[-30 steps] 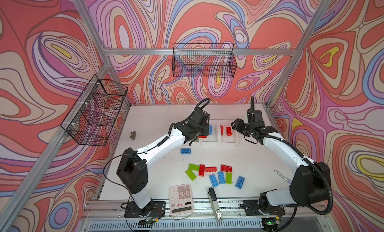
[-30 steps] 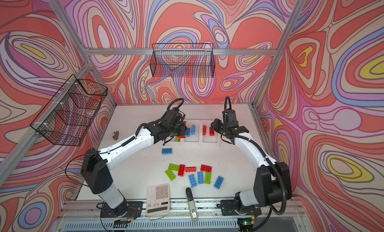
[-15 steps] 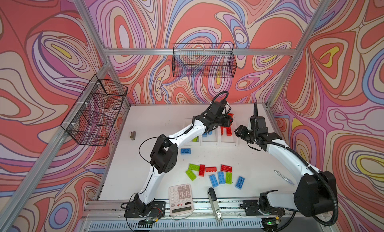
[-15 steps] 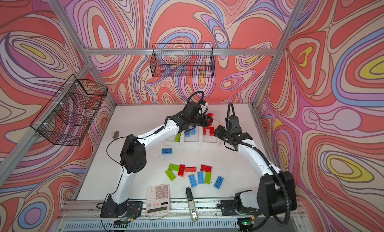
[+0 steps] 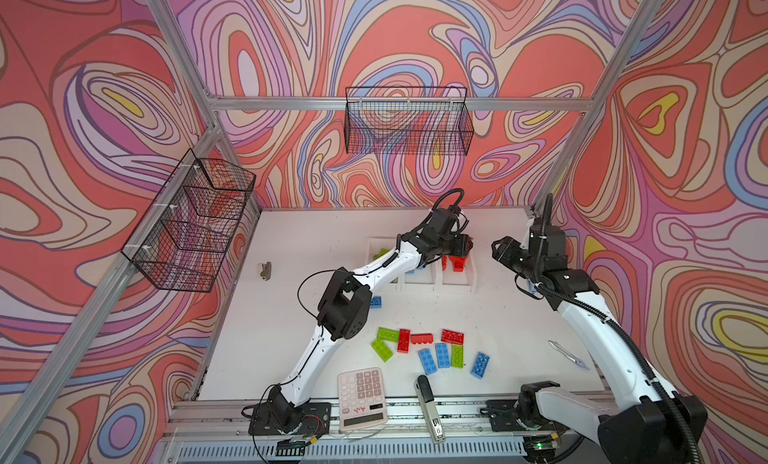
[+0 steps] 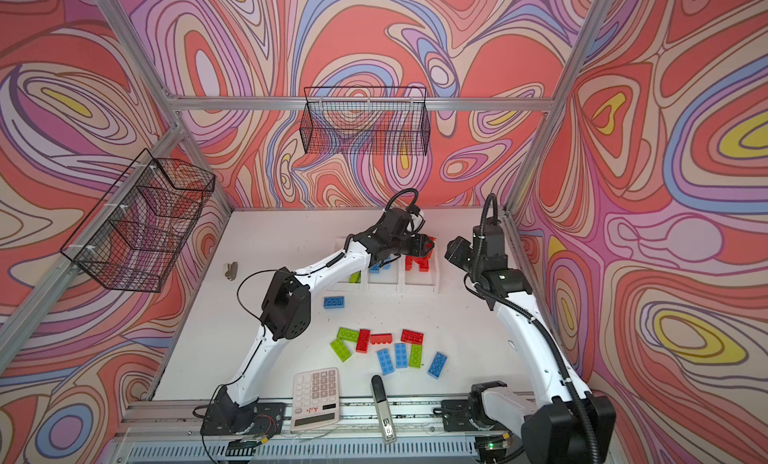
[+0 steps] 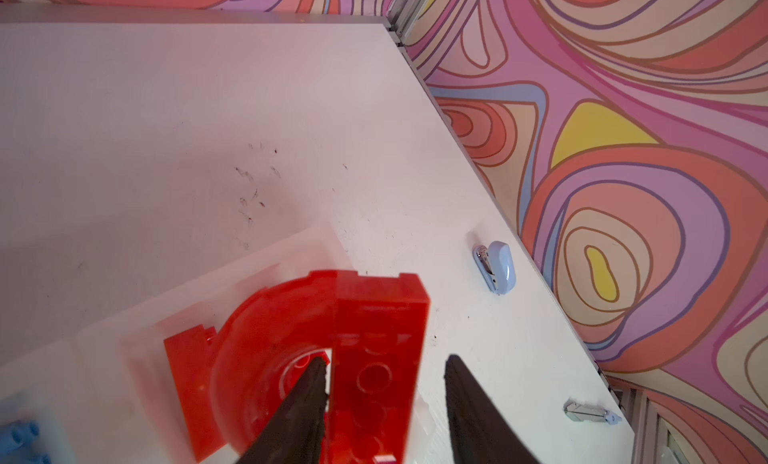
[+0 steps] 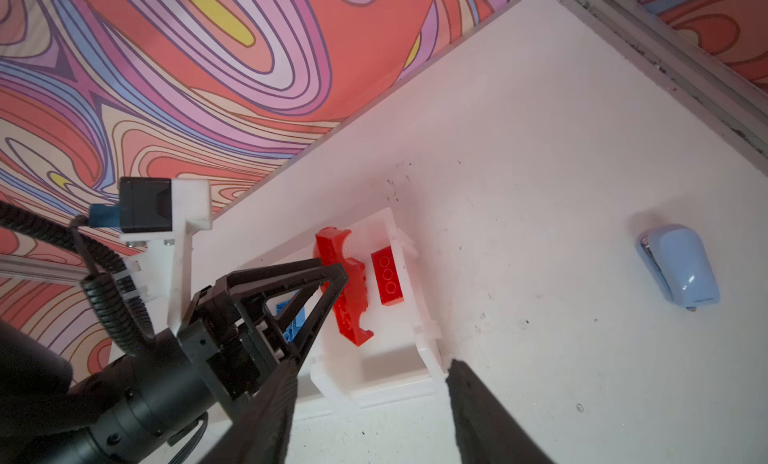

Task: Sort the legos into containers by color
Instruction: 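Release the red arch into the farthest compartment with the left gripper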

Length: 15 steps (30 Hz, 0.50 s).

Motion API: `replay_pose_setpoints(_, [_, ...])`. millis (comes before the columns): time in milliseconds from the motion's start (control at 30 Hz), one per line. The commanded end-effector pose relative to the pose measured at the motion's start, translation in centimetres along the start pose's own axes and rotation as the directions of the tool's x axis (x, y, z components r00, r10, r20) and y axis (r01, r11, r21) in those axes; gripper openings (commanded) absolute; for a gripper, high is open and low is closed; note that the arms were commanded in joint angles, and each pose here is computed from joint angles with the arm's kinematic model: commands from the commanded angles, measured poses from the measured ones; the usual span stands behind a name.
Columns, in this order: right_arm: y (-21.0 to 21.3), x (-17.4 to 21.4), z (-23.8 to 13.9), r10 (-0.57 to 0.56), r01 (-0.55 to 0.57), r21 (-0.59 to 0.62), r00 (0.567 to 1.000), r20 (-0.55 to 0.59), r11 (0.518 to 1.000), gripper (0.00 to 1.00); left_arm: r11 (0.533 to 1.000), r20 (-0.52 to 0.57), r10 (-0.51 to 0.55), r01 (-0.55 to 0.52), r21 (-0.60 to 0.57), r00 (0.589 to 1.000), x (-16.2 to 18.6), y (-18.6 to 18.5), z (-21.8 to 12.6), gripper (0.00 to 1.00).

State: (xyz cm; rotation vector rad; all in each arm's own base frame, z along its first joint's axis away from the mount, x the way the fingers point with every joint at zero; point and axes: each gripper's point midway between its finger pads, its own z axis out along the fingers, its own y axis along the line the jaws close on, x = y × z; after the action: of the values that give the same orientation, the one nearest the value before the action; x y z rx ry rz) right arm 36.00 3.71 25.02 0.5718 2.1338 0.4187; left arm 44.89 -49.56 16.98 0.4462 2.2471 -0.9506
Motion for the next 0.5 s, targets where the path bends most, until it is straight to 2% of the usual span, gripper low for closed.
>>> replay_pose_setpoints(0, [-0.8, 0.6, 0.2, 0.016, -0.016, 0.030, 1.000, -0.022, 0.999, 0.62, 0.999, 0.004, 0.009, -0.009, -0.044, 1.000, -0.3, 0.5, -0.6, 0.70])
replay_pose_setpoints(100, [-0.7, 0.7, 0.4, 0.016, -0.015, 0.026, 1.000, -0.025, 1.000, 0.62, 0.999, 0.015, 0.021, -0.020, -0.050, 1.000, -0.6, 0.4, -1.1, 0.85])
replay_pose_setpoints(133, [-0.7, 0.8, 0.4, 0.012, -0.011, 0.024, 0.999, -0.030, 1.000, 0.62, 0.998, 0.020, 0.026, -0.025, -0.050, 0.999, -0.9, 0.2, -1.4, 0.86])
replay_pose_setpoints(233, [-1.1, 1.7, 0.9, -0.017, 0.020, 0.041, 0.997, -0.077, 0.999, 0.62, 0.997, 0.061, 0.056, -0.052, -0.060, 0.997, -2.6, -0.4, -3.3, 0.87])
replay_pose_setpoints(333, [-1.0, 3.3, 1.3, -0.088, 0.091, 0.011, 0.984, -0.157, 0.996, 0.63, 0.991, 0.142, 0.108, -0.095, -0.095, 0.984, -5.6, -0.8, -7.0, 0.87])
replay_pose_setpoints(467, [-0.1, 6.8, 1.2, -0.235, 0.227, -0.062, 0.920, -0.314, 0.972, 0.64, 0.980, 0.265, 0.146, -0.101, -0.173, 0.953, -9.1, 1.3, -13.8, 0.87])
